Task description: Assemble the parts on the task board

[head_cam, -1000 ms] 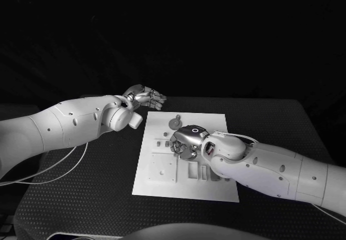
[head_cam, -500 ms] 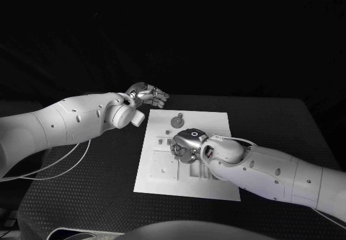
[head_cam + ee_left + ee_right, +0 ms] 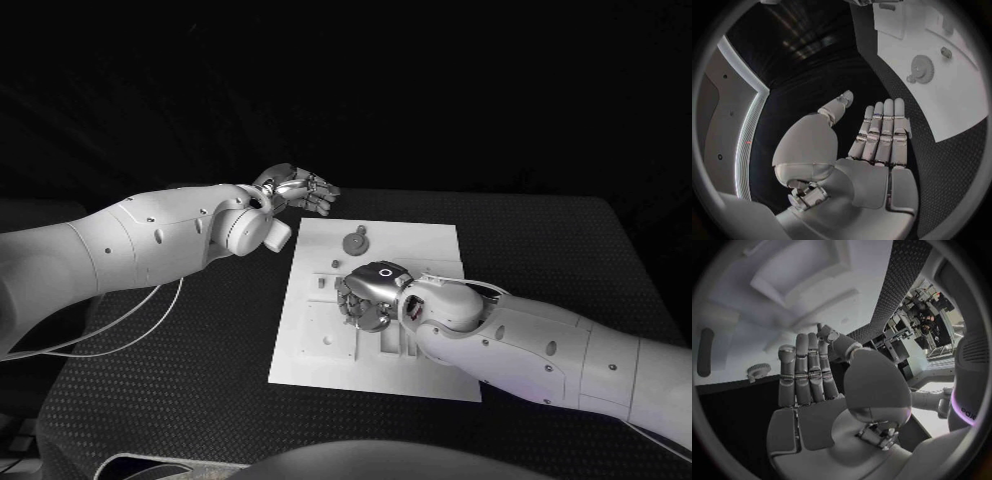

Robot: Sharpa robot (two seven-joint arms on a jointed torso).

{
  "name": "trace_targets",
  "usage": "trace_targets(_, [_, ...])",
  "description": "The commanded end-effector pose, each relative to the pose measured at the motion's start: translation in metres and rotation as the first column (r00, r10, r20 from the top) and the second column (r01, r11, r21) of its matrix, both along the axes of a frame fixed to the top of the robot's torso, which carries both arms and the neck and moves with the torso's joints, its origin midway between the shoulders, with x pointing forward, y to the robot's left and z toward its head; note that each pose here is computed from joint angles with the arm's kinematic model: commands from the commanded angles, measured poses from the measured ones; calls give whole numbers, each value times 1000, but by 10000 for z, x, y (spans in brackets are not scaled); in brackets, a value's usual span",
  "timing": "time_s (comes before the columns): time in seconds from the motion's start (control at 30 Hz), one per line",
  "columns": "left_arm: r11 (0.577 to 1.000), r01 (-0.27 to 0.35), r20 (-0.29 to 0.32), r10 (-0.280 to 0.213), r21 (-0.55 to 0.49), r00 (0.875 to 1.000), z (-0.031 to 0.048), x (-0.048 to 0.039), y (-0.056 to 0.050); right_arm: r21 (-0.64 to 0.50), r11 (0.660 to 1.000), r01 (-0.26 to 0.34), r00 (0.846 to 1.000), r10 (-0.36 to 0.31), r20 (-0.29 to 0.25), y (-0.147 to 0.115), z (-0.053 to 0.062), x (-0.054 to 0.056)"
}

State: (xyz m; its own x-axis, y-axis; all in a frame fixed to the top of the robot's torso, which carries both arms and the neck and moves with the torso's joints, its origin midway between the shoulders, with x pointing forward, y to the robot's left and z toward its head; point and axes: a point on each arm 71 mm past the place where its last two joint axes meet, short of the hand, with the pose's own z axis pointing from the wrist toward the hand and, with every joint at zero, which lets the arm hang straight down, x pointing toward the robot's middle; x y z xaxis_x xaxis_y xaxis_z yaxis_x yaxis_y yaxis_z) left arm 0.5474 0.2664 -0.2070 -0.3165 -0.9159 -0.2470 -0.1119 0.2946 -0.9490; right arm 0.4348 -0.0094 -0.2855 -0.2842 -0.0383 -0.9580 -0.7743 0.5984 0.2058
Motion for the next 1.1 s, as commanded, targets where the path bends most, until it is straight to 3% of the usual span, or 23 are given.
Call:
trace_targets(0.03, [1000,15,1,-15,-12,1000,15,1,-27,-10,1000,-19,1000,19,2,22,-9,-19])
trace_targets(1.1, [1000,16,1,-16,-12,1000,15,0,-32,-39,999,-25,1000,24,-16,28,-86,-36])
